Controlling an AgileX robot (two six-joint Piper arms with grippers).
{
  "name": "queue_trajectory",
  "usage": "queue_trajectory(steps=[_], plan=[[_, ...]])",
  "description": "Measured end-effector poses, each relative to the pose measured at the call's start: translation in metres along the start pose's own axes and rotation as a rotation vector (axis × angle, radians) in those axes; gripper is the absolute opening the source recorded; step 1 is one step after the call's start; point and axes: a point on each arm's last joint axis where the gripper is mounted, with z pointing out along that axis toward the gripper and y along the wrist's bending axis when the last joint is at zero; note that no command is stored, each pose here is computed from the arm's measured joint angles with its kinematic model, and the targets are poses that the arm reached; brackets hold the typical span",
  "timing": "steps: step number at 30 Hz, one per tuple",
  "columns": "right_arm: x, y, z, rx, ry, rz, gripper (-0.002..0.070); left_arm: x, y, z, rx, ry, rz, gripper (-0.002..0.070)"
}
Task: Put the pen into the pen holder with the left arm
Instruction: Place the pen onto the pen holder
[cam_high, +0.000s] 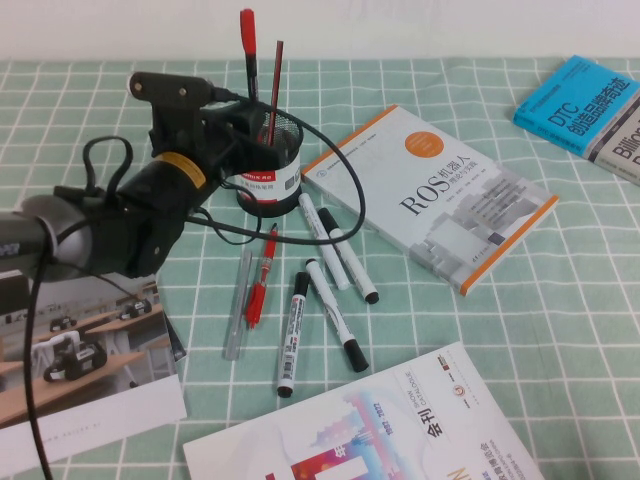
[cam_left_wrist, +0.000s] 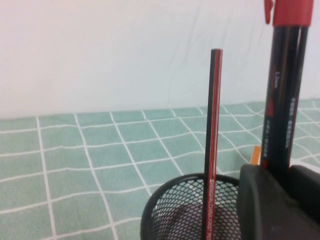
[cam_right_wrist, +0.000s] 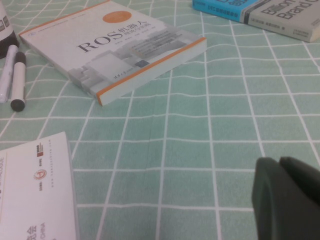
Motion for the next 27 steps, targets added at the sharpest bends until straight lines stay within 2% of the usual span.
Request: queue_trajectory(steps=[12, 16, 18, 24, 27], plan=[[0.000, 0.000, 0.000, 0.000, 0.000, 0.000, -0.0022, 0.013, 0.005, 0.004, -0.034, 0.021, -0.038, 0.0049], [0.000, 0.000, 0.000, 0.000, 0.000, 0.000, -0.0022, 0.014, 0.005, 0.004, -0.037, 0.024, -0.006, 0.0060], [0.000, 0.000, 0.000, 0.000, 0.000, 0.000, -0.0022, 0.014, 0.005, 0.004, -0.038, 0.028, 0.002, 0.0083], [0.000, 0.000, 0.000, 0.000, 0.000, 0.000, -0.0022, 0.015, 0.006, 0.004, -0.042, 0.036, 0.006, 0.0224], [0.000, 0.000, 0.000, 0.000, 0.000, 0.000, -0.0022, 0.015, 0.006, 0.004, -0.047, 0.037, 0.013, 0.0267]])
